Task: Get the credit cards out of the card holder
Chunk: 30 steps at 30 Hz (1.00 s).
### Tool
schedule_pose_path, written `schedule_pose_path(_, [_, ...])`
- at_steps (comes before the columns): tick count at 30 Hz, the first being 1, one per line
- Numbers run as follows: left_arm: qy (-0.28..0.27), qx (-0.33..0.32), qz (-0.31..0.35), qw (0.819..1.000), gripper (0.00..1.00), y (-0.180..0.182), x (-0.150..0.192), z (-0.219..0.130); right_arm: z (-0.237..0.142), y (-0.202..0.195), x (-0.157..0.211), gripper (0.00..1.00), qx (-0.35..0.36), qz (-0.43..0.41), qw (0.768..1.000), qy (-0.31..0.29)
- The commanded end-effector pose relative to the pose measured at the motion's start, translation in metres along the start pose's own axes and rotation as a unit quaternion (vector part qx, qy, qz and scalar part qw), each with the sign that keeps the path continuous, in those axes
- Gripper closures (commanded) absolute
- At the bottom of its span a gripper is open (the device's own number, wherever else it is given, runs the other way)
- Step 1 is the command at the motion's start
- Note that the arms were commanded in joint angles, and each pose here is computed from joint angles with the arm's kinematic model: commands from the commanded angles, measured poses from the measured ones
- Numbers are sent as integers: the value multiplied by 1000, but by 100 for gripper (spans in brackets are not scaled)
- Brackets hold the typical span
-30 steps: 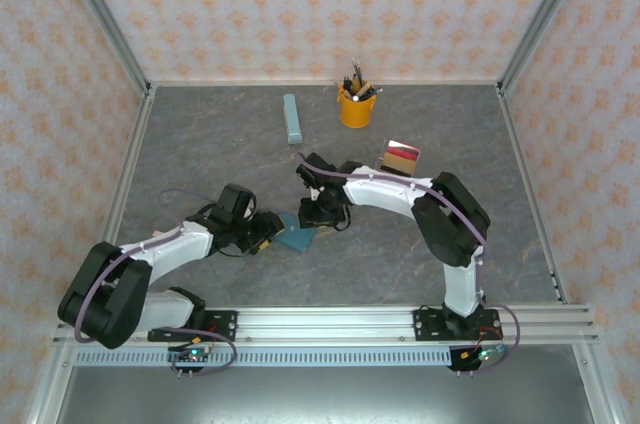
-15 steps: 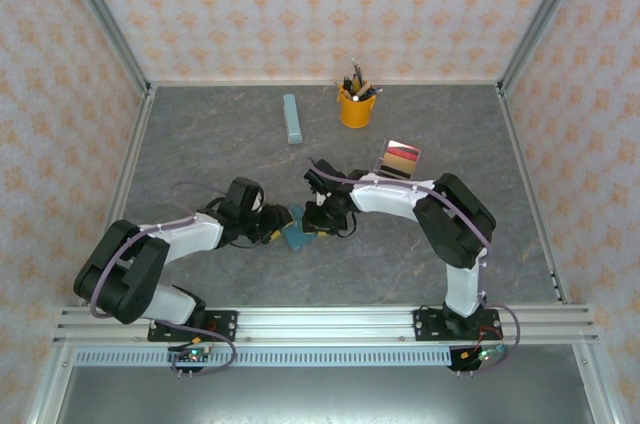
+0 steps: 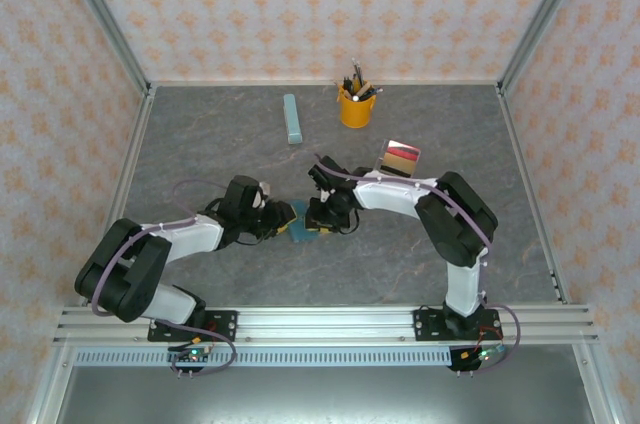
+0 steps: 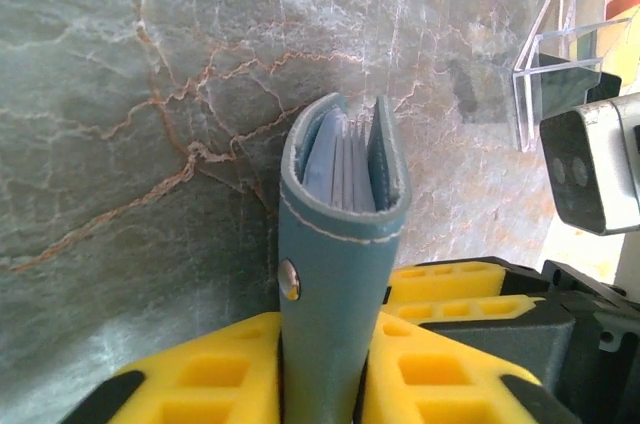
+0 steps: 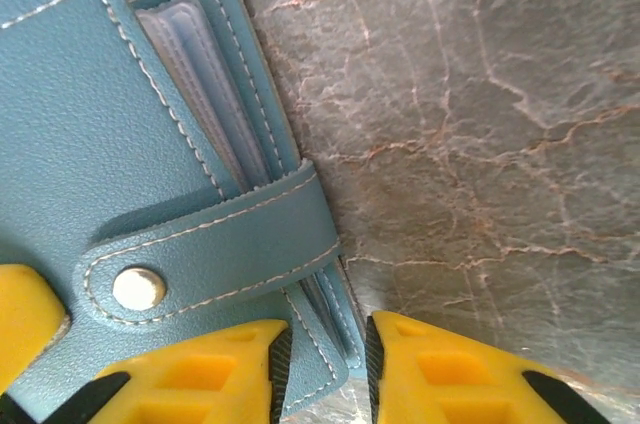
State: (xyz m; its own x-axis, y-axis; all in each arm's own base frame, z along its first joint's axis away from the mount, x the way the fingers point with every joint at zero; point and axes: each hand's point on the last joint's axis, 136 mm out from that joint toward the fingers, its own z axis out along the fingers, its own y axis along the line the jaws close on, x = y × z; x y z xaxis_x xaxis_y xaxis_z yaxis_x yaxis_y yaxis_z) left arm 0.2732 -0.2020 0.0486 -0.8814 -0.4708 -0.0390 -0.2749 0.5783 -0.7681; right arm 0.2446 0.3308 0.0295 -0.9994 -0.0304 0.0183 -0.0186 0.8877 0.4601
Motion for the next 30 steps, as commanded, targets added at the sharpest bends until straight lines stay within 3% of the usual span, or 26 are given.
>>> schedule_pose_path(1, [13, 36, 47, 998, 87, -28, 3, -8, -3, -23, -1, 67, 44, 13, 999, -23])
schedule_pose_path(7, [9, 26, 80, 996, 100, -39, -1, -16, -51, 1, -24, 57, -17, -4, 994, -108])
schedule_pose_path(11, [16, 33, 96, 995, 100, -47, 0, -18, -64, 22, -28, 49, -68, -24, 989, -130])
schedule_pose_path(17, [19, 44, 113, 992, 100, -56, 0, -22, -70, 43, -33, 54, -119, -19, 983, -137])
schedule_pose_path(22, [22, 50, 114, 992, 100, -59, 1, -22, -64, 43, -34, 59, -120, -12, 985, -122])
schedule_pose_path(30, [18, 56, 120, 991, 100, -63, 0, -23, -53, 42, -29, 60, -120, -4, 988, -96])
